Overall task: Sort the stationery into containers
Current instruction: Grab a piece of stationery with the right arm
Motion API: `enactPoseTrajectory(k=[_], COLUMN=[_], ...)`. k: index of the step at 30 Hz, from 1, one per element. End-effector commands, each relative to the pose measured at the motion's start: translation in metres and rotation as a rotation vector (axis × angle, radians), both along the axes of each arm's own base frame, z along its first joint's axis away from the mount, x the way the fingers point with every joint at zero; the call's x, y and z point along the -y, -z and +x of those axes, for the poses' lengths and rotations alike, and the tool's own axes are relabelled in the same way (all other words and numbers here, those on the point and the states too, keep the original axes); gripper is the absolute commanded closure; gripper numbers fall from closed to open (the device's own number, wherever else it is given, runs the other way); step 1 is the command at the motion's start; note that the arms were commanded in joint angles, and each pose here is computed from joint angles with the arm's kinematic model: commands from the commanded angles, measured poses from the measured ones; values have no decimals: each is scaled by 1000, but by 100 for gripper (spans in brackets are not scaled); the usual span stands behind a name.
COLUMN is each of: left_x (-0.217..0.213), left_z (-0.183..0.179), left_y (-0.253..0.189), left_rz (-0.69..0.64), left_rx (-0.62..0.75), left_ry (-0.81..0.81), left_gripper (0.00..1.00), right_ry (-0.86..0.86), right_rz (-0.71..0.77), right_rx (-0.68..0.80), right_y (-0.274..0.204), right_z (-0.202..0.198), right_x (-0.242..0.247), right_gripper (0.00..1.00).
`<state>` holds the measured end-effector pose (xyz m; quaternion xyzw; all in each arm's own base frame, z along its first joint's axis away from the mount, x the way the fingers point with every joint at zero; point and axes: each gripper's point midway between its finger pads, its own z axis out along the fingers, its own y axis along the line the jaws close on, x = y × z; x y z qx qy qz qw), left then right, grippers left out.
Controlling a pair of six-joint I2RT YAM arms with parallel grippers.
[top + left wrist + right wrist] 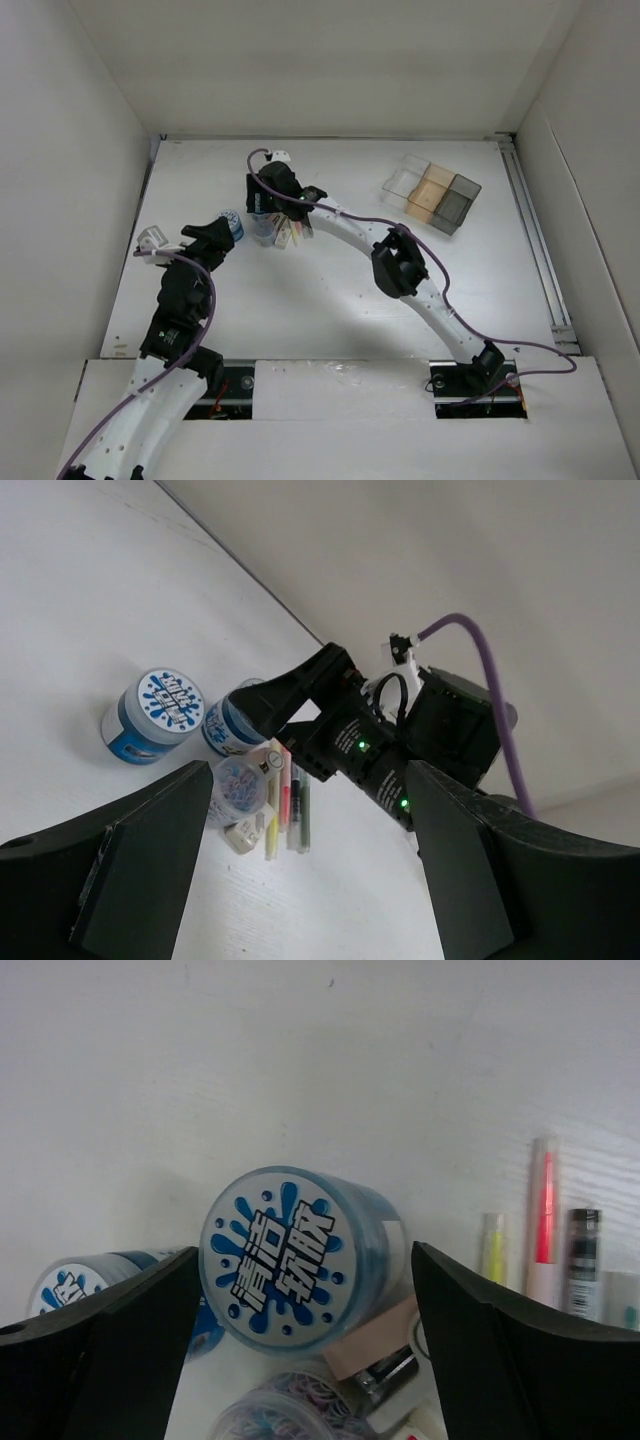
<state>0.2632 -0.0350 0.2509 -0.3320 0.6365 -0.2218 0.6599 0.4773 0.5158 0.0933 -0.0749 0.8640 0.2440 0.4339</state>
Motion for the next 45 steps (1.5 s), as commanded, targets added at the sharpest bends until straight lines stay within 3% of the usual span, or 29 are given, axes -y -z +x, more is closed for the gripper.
enactPoseTrajectory(k=[1, 2, 3, 8, 11, 12, 14, 19, 20, 22, 23, 24, 27, 29, 30, 31, 33, 34, 37, 39, 40, 45], left_x=[-2, -1, 0, 0, 7, 11, 15, 28, 32, 37, 40, 41, 43, 48, 42, 43, 34, 29, 24, 18, 17, 26], left_z=[4, 6, 9, 21, 32, 35, 43, 65, 73, 81, 91, 97, 111, 110, 99, 95, 79, 71, 57, 49, 48, 40], left_y=[10, 13, 20, 28, 37, 36, 48, 48, 59, 65, 54, 73, 85, 89, 101, 85, 87, 62, 41, 29, 26, 30], left_rz=[9, 14, 25, 42, 62, 64, 81, 137, 161, 200, 209, 249, 292, 247, 240, 201, 160, 121, 87, 61, 57, 23], left_rx=[-27, -40, -67, -126, -184, -193, -244, -296, -340, -379, -369, -440, -526, -535, -554, -478, -434, -346, -259, -215, -205, -195], left_ry=[-19, -19, -19, -45, -27, -14, -5, 31, 43, 63, 66, 72, 59, 53, 38, 32, 17, 2, 2, -8, -8, 53], left_gripper=[24, 26, 27, 26, 26, 28, 29, 28, 28, 28, 29, 31, 37, 46, 46, 46, 40, 37, 31, 29, 29, 30], right_ry=[2, 6, 6, 32, 24, 7, -5, 149, 181, 237, 252, 263, 248, 178, 155, 149, 129, 102, 76, 59, 69, 100], right_rz=[80, 105, 121, 137, 181, 253, 307, 312, 309, 324, 336, 338, 352, 350, 331, 317, 245, 228, 183, 189, 122, 26], right_rx=[60, 71, 84, 116, 110, 135, 156, 187, 184, 194, 193, 197, 170, 119, 100, 80, 40, 23, -11, 11, -37, -18], right_y=[-43, -53, -63, -98, -115, -155, -183, -230, -231, -236, -237, -239, -233, -221, -212, -203, -175, -165, -135, -143, -106, -67], right_z=[-6, -6, -7, -5, -13, -22, -26, -23, -23, -27, -29, -29, -31, -31, -31, -28, -21, -22, -16, -10, -4, 9], right_x=[-5, -5, -4, 2, 11, 14, 24, 84, 96, 125, 135, 144, 163, 154, 149, 145, 129, 119, 92, 72, 69, 43], right_gripper=[13, 23, 23, 5, 5, 6, 8, 8, 11, 27, 50, 62, 78, 70, 58, 49, 36, 29, 16, 11, 9, 4])
